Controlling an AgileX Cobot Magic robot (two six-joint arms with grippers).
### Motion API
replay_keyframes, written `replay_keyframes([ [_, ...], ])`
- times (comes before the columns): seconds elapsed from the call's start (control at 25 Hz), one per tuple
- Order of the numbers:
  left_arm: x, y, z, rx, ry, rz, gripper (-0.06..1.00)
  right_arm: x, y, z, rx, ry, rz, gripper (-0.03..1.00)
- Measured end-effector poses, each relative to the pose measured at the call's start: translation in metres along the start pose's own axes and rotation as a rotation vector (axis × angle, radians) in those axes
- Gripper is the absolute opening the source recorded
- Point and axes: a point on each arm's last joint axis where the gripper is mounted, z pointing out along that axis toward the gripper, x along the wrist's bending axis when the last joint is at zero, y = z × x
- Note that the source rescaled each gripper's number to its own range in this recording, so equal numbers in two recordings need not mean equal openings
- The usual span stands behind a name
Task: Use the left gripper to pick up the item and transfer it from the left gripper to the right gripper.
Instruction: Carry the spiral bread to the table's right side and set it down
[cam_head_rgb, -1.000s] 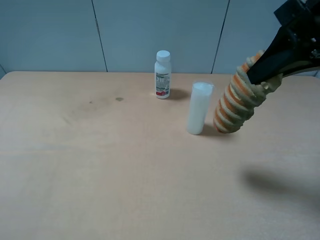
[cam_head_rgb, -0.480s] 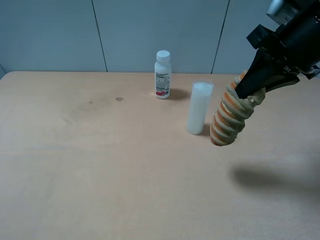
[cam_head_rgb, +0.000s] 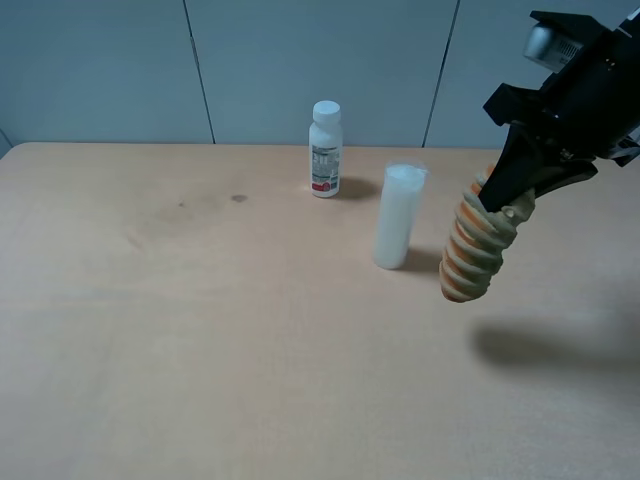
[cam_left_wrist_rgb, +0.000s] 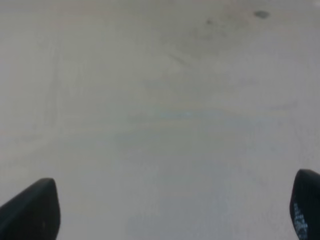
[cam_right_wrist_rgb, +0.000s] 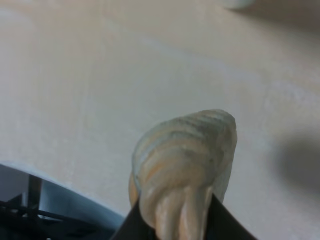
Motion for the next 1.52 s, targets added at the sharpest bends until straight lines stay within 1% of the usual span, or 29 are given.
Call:
replay_keyframes([
  [0.28, 0.0, 0.0, 0.0, 0.0, 0.0, 0.0, 0.88, -0.015, 0.008, 0.019, 0.069, -0.069, 0.007, 0.0],
  [0.56, 0.0, 0.0, 0.0, 0.0, 0.0, 0.0, 0.88, -0.053, 0.018, 0.027, 0.097, -0.092, 0.088, 0.0],
  [0.8, 0.0, 0.0, 0.0, 0.0, 0.0, 0.0, 0.88, -0.084, 0.031, 0.03, 0.085, -0.105, 0.121, 0.0],
  [1.0, 0.0, 0.0, 0.0, 0.0, 0.0, 0.0, 0.88, -0.103, 0.058, 0.037, 0.045, -0.116, 0.134, 0.0],
  [1.2, 0.0, 0.0, 0.0, 0.0, 0.0, 0.0, 0.88, -0.115, 0.084, 0.052, 0.019, -0.124, 0.133, 0.0],
  [1.36, 0.0, 0.0, 0.0, 0.0, 0.0, 0.0, 0.88, -0.124, 0.096, 0.066, 0.024, -0.118, 0.146, 0.0],
  [1.52, 0.0, 0.0, 0.0, 0.0, 0.0, 0.0, 0.88, -0.13, 0.102, 0.078, 0.004, -0.116, 0.161, 0.0],
])
